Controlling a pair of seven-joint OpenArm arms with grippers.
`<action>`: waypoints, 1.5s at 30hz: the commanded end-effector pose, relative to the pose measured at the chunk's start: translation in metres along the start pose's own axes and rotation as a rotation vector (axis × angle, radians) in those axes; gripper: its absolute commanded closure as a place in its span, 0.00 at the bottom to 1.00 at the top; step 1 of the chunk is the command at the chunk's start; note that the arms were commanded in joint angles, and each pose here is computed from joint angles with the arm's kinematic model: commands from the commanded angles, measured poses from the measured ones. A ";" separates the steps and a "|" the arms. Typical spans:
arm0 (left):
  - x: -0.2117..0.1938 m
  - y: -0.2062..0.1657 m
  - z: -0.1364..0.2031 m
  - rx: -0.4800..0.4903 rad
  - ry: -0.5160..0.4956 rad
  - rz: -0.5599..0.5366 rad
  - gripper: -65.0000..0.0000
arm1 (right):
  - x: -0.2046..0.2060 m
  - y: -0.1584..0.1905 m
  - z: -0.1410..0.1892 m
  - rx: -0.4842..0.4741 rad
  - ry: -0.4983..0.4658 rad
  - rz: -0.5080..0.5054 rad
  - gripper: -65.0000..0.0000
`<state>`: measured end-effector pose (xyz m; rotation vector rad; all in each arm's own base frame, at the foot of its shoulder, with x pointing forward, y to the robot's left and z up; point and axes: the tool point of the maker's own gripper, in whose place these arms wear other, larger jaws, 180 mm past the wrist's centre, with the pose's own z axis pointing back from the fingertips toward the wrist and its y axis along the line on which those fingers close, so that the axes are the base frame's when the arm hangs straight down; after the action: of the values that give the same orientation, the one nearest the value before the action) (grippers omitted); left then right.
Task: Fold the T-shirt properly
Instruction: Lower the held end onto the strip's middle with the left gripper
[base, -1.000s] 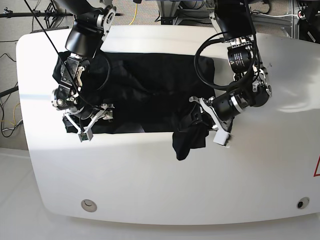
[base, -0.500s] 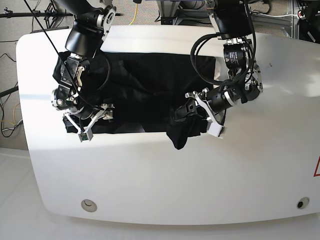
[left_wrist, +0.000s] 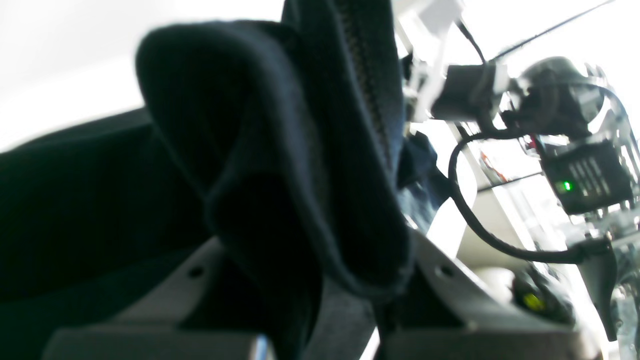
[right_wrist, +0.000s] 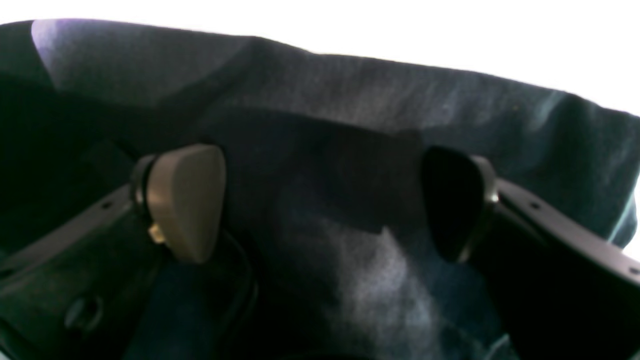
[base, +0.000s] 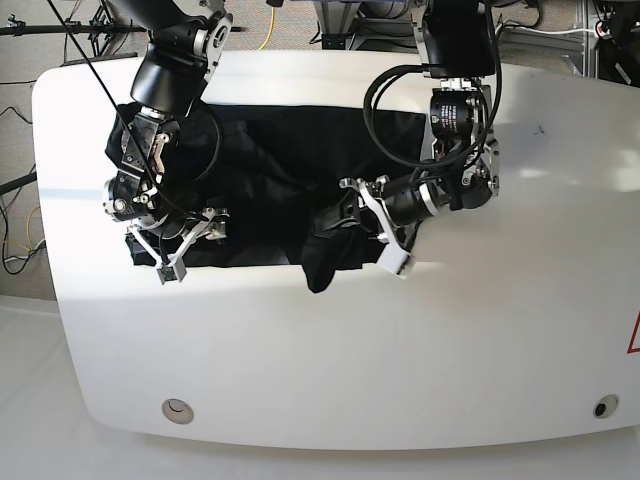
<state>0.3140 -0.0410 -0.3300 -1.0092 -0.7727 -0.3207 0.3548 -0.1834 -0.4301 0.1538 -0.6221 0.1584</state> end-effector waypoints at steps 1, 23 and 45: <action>0.018 -0.012 -0.005 -0.042 -0.060 -0.022 1.00 | -0.024 0.003 -0.002 0.006 0.106 0.003 0.09; 0.004 -0.020 -0.009 -0.070 0.002 -0.069 0.64 | -0.026 0.003 -0.002 0.006 0.111 0.003 0.09; -0.001 -0.063 -0.036 -0.185 0.092 -0.179 0.45 | -0.026 0.003 -0.002 0.006 0.112 0.002 0.09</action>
<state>0.2816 -0.0948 -0.3291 -1.0491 -0.6843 -0.5715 0.3545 -0.1833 -0.4303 0.1541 -0.6218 0.1586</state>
